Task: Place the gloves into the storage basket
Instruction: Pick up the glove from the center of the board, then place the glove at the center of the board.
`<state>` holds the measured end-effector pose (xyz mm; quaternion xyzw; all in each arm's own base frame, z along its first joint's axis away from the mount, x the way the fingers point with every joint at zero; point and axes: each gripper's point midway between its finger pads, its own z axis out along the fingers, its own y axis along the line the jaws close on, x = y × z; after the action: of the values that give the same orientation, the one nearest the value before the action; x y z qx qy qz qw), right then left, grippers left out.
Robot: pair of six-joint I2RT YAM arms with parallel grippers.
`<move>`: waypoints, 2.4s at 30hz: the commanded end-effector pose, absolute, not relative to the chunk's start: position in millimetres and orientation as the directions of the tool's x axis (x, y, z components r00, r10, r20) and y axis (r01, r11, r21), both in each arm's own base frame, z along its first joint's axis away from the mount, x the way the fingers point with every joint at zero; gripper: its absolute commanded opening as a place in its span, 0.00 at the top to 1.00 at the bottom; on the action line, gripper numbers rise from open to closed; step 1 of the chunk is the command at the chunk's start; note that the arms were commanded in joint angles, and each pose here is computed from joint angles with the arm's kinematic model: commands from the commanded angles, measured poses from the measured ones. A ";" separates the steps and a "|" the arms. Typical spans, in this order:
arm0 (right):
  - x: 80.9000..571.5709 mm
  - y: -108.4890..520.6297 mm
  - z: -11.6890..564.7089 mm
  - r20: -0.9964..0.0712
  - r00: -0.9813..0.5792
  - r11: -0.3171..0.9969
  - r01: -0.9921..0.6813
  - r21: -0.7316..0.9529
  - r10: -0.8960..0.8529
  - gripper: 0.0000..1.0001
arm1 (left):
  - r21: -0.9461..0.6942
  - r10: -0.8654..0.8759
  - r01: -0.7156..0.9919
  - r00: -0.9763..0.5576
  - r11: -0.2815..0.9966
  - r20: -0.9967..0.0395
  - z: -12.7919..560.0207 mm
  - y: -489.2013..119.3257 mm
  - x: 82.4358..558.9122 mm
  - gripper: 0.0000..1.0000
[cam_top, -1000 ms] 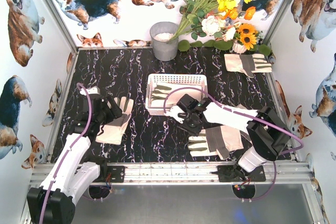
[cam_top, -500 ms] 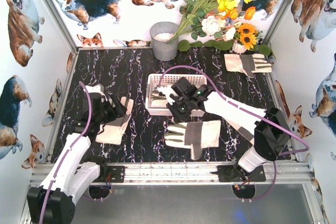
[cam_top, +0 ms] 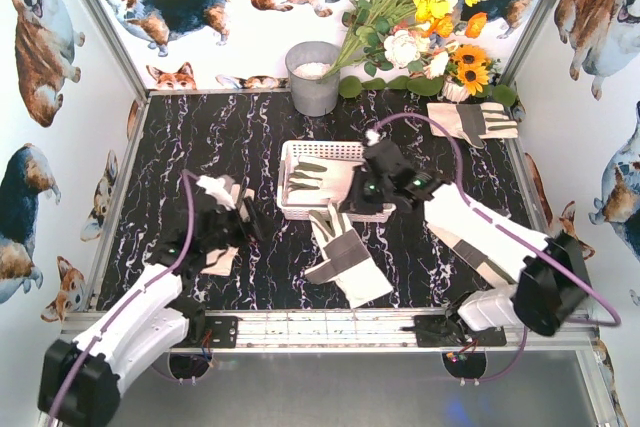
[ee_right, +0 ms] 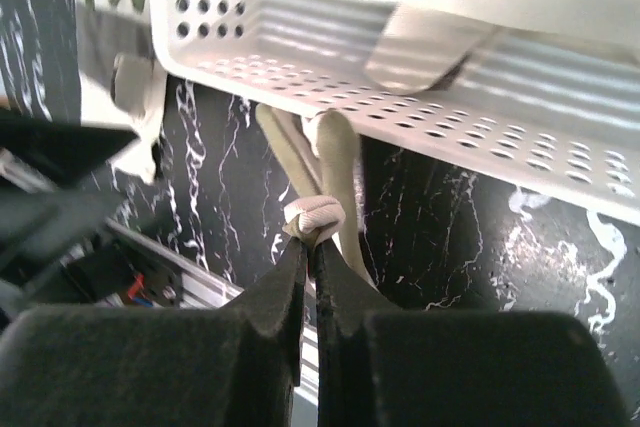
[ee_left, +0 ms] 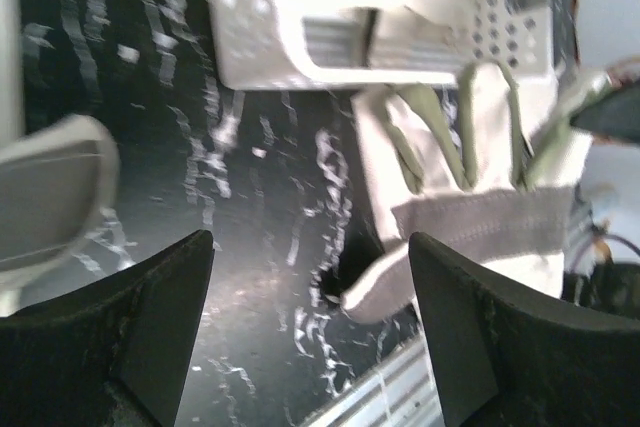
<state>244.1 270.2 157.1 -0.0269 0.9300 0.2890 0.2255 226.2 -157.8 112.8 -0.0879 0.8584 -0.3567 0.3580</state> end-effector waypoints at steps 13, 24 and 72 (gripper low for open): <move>260.3 205.4 167.6 -0.536 -0.692 0.807 0.117 0.579 0.484 1.00 | -0.753 -0.238 0.198 -0.872 0.627 -0.428 70.0 -276.8 176.3 0.44; 255.1 199.3 157.3 -0.531 -0.700 0.819 0.137 0.557 0.478 1.00 | -0.796 -0.136 0.213 -0.928 0.567 -0.346 56.6 -310.3 149.5 0.48; 275.4 227.0 66.5 -0.635 -0.772 0.987 -0.069 0.143 0.038 1.00 | -0.637 -0.335 -0.122 -0.915 0.761 -0.224 43.6 -216.9 184.4 1.00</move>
<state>242.7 223.5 47.7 -0.0068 0.9577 0.0965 0.2709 171.5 -213.7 37.3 -0.1409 0.9248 -0.3214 0.1468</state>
